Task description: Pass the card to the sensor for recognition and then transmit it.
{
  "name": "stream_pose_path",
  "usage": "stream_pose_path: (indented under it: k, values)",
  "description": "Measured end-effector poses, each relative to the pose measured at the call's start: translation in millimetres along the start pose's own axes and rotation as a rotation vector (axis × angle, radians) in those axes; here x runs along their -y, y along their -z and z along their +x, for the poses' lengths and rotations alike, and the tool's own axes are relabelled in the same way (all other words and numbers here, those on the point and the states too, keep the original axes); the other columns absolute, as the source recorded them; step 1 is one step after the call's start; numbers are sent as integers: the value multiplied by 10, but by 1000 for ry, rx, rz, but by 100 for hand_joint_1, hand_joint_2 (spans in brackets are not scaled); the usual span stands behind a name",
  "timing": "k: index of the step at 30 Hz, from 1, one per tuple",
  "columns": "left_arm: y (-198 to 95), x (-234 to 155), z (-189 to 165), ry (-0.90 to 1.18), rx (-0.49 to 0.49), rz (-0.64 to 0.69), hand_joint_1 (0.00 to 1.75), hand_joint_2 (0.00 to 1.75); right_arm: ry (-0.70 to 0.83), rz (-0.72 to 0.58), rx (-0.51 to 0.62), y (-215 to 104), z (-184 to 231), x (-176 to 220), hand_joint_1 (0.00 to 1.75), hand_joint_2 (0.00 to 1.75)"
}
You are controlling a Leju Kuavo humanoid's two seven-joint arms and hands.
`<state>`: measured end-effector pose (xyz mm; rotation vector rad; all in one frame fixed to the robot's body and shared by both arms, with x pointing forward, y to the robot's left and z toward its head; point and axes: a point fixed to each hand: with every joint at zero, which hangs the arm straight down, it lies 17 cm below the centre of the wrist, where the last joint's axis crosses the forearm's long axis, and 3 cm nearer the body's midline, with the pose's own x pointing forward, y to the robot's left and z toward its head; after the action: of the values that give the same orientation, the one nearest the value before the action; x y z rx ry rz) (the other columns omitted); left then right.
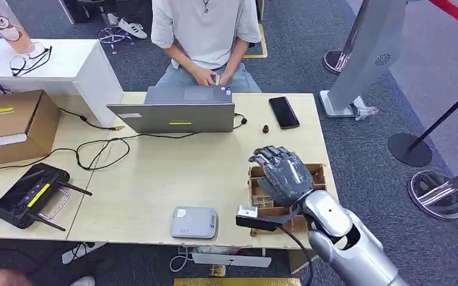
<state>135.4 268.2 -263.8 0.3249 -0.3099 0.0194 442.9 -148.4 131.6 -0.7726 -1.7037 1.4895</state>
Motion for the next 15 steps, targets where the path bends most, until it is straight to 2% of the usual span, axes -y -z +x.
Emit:
stream_pose_path:
  k: [1,3,6,13,15]
  values:
    - [0,0,0,0,0,0,0,0,1,2,-3,-15,-6,-13,101,175]
    - [0,0,1,0,0,0,0,0,1,6,-8,-42,-20,-32,103,175]
    - [0,0,0,0,0,0,0,0,6,13,-20,-82,-42,-72,93,175]
    - [-1,3,0,2,0,-2,0,0,12,20,-34,-131,-82,-111,89,175]
    - [-1,3,0,2,1,-2,0,0,13,21,-36,-135,-85,-115,79,175]
